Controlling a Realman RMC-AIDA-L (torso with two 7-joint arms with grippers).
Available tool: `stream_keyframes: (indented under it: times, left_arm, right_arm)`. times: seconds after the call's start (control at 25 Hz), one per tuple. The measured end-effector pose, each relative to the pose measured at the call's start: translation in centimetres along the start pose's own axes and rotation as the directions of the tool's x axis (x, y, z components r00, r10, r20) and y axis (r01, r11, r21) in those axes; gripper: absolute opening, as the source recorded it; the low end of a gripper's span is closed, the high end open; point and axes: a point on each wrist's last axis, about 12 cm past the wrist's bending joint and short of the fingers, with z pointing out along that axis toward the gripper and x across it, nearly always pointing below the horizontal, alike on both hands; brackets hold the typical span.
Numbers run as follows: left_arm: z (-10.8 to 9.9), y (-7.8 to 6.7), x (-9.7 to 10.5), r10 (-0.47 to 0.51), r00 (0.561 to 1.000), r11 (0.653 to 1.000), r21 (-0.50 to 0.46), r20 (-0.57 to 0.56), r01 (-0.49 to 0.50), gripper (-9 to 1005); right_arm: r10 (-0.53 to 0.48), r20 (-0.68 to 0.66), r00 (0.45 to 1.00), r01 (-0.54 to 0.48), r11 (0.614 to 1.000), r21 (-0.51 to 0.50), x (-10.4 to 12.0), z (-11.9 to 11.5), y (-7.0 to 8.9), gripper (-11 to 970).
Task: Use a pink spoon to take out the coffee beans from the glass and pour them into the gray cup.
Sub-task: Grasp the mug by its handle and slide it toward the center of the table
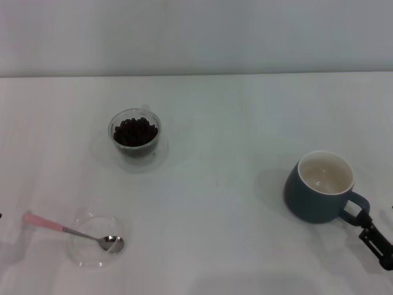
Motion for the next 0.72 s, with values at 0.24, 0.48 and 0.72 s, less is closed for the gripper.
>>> stream_keyframes:
  times: [0.24, 0.48, 0.72]
  left_arm:
    - [0.4, -0.3, 0.1, -0.009, 1.000, 1.000, 0.005, -0.006, 0.009, 893]
    - [0.7, -0.4, 0.2, -0.011, 1.000, 1.000, 0.006, -0.014, 0.011, 893]
    - [0.9, -0.4, 0.2, -0.011, 1.000, 1.000, 0.010, -0.012, 0.011, 893]
  right_arm:
    - [-0.018, -0.075, 0.997, 0.017, 1.000, -0.014, 0.6, 1.4, -0.3, 843]
    - [-0.024, -0.097, 0.995, 0.022, 1.000, -0.020, 0.8, 2.1, -0.3, 842]
    - [-0.039, -0.108, 0.993, 0.039, 0.999, -0.003, 0.8, 2.7, -0.9, 842]
